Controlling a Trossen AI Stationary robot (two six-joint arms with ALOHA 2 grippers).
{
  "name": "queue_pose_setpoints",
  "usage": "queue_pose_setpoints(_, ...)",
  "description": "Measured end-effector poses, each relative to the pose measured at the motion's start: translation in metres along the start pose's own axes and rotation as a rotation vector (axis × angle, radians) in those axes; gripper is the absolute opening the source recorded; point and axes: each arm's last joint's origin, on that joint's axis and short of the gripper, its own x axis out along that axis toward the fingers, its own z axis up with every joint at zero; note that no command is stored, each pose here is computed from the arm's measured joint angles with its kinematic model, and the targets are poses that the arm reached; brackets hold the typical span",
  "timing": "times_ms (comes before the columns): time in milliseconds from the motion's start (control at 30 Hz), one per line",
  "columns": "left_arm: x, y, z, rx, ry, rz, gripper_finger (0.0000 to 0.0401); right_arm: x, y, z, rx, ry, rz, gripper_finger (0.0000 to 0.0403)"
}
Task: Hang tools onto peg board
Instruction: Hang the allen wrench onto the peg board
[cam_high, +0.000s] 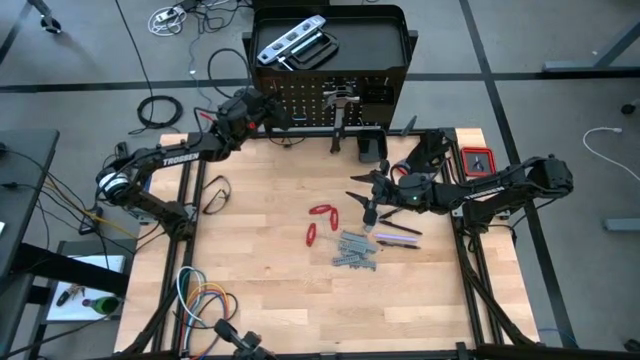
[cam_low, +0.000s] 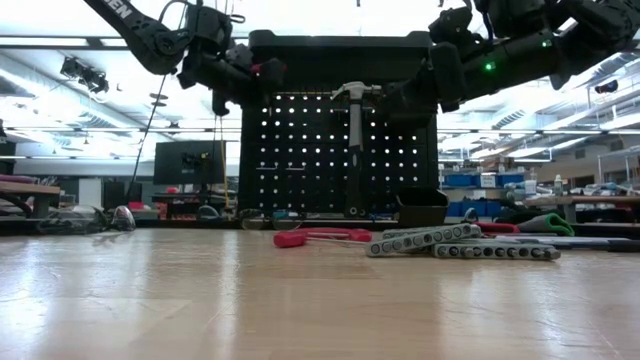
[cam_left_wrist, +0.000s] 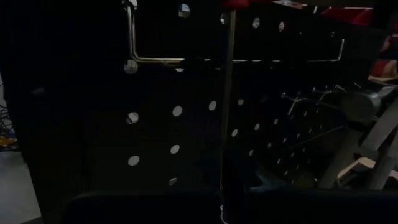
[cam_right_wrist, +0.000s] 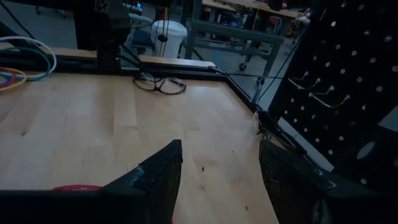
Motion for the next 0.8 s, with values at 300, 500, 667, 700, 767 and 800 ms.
queue_pose_setpoints(300, 0.019, 0.003, -0.013, 0.003, 0.046, -0.009, 0.0, 0.0, 0.001, 0.001, 0.006, -0.011, 0.003, 0.0219)
queue_pose_setpoints(500, 0.034, 0.009, -0.013, -0.041, 0.043, 0.014, 0.0, -0.001, 0.002, 0.0, 0.008, 0.003, 0.009, 0.0219)
queue_pose_setpoints(667, 0.037, 0.01, -0.011, -0.041, 0.041, 0.021, 0.0, -0.001, 0.003, -0.002, 0.001, 0.024, 0.013, 0.0219)
queue_pose_setpoints(700, 0.036, 0.01, -0.009, -0.044, 0.039, 0.018, 0.0, -0.001, 0.003, -0.003, 0.001, 0.03, 0.014, 0.0219)
queue_pose_setpoints(767, 0.035, 0.009, -0.007, -0.048, 0.037, -0.008, 0.0, -0.001, 0.003, -0.004, 0.012, 0.038, 0.015, 0.0219)
queue_pose_setpoints(800, 0.034, 0.007, -0.006, -0.049, 0.033, -0.018, 0.0, -0.001, 0.003, -0.004, 0.011, 0.042, 0.016, 0.0219)
